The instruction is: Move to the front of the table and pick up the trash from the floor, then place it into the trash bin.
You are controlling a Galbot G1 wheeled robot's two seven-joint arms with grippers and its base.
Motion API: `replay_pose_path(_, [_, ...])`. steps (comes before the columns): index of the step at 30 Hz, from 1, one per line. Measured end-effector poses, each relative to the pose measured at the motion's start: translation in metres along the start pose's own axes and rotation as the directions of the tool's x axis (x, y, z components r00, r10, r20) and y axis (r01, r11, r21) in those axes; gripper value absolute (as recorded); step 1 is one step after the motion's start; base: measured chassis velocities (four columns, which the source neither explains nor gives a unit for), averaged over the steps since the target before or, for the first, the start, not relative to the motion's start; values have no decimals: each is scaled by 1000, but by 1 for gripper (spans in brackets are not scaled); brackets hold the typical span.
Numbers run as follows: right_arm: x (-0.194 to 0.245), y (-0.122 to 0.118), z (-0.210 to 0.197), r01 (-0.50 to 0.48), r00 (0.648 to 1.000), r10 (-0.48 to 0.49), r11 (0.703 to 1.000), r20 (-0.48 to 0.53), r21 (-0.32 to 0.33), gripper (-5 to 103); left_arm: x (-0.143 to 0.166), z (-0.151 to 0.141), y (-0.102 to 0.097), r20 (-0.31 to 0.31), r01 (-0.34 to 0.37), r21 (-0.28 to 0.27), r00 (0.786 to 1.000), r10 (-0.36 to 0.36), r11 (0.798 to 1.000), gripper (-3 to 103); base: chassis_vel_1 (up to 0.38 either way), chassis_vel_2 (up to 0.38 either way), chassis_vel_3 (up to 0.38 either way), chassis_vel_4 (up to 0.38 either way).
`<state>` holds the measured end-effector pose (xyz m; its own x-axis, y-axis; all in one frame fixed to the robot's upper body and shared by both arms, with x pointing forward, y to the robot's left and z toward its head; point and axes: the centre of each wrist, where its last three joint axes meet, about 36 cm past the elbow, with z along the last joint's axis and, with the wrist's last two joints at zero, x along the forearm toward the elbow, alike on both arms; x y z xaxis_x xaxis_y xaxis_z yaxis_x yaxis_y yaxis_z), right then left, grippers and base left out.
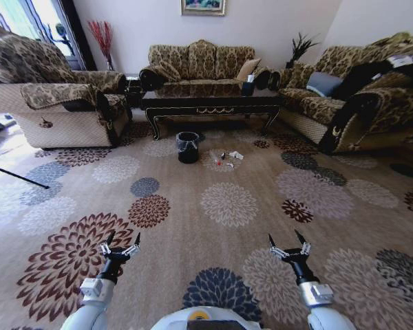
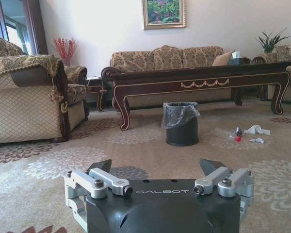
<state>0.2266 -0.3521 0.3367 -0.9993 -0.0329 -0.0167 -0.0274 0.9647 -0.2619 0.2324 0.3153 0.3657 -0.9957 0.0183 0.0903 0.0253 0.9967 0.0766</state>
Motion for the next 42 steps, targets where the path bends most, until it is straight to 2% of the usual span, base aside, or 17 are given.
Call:
replay_pose_path(4, [0, 1, 0, 7, 1000, -7, 1000, 3, -7, 100, 2, 1, 0, 0, 4, 4, 1000, -4, 1000, 100, 0, 0, 0, 0])
replay_pose_path(6, [0, 2, 0, 23, 1000, -22, 1000, 9, -15, 100, 2, 2, 0, 28, 14, 16, 999, -15, 1000, 100, 0, 0, 0, 0])
replay_pose_path(11, [1, 3, 2, 37, 999, -36, 999, 20, -26, 100, 1, 3, 0, 55, 19, 24, 998, -20, 1000, 100, 0, 0, 0, 0])
replay_pose_path(24, [3, 0, 4, 51, 998, -51, 998, 23, -25, 100, 1, 6, -3, 61, 15, 13, 998, -16, 1000, 100, -61, 43, 69, -55])
replay_pose_path(42, [1, -1, 5, 55, 998, -54, 998, 23, -23, 100, -1, 7, -2, 64, 15, 12, 998, -15, 1000, 100, -264, 271, 261, -270])
